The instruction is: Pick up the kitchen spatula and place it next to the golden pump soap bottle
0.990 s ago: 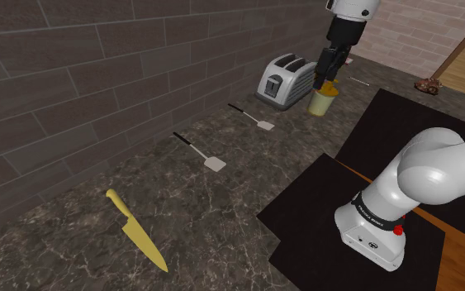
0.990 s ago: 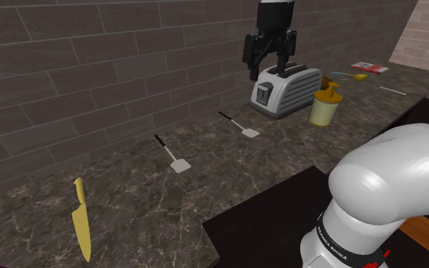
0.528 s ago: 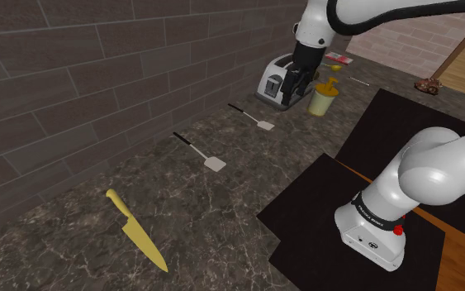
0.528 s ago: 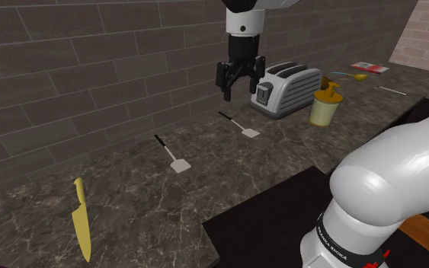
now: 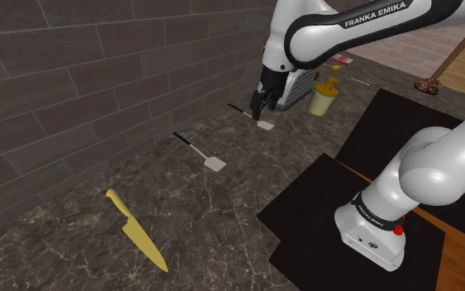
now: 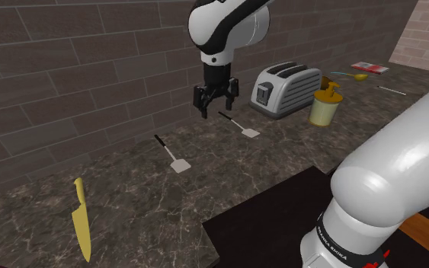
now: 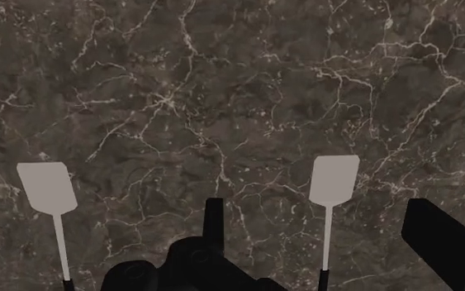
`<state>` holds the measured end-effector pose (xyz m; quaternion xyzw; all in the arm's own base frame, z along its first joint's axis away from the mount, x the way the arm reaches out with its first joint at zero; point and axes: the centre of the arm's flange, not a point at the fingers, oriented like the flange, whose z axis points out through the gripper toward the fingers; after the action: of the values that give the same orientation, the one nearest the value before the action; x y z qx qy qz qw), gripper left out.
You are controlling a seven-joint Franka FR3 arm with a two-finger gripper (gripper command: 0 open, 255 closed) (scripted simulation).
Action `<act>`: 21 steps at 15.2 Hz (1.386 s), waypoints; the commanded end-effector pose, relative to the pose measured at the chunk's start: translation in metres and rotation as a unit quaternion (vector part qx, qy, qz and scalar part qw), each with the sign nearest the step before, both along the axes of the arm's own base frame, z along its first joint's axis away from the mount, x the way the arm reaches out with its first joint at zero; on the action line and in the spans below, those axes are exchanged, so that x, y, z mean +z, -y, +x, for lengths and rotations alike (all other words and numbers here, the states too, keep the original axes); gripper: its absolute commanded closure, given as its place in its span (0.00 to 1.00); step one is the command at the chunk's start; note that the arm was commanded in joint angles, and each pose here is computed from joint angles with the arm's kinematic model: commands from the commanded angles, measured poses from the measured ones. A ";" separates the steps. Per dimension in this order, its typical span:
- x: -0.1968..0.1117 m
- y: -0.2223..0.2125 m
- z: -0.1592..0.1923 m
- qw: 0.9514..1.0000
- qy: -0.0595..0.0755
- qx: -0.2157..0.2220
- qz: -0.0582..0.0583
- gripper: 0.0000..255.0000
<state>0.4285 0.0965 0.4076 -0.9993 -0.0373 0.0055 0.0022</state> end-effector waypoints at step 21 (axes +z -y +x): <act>-0.189 -0.126 0.171 0.999 0.038 0.010 0.001 0.00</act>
<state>0.5916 0.2181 0.2280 -0.9984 -0.0475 -0.0304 0.0021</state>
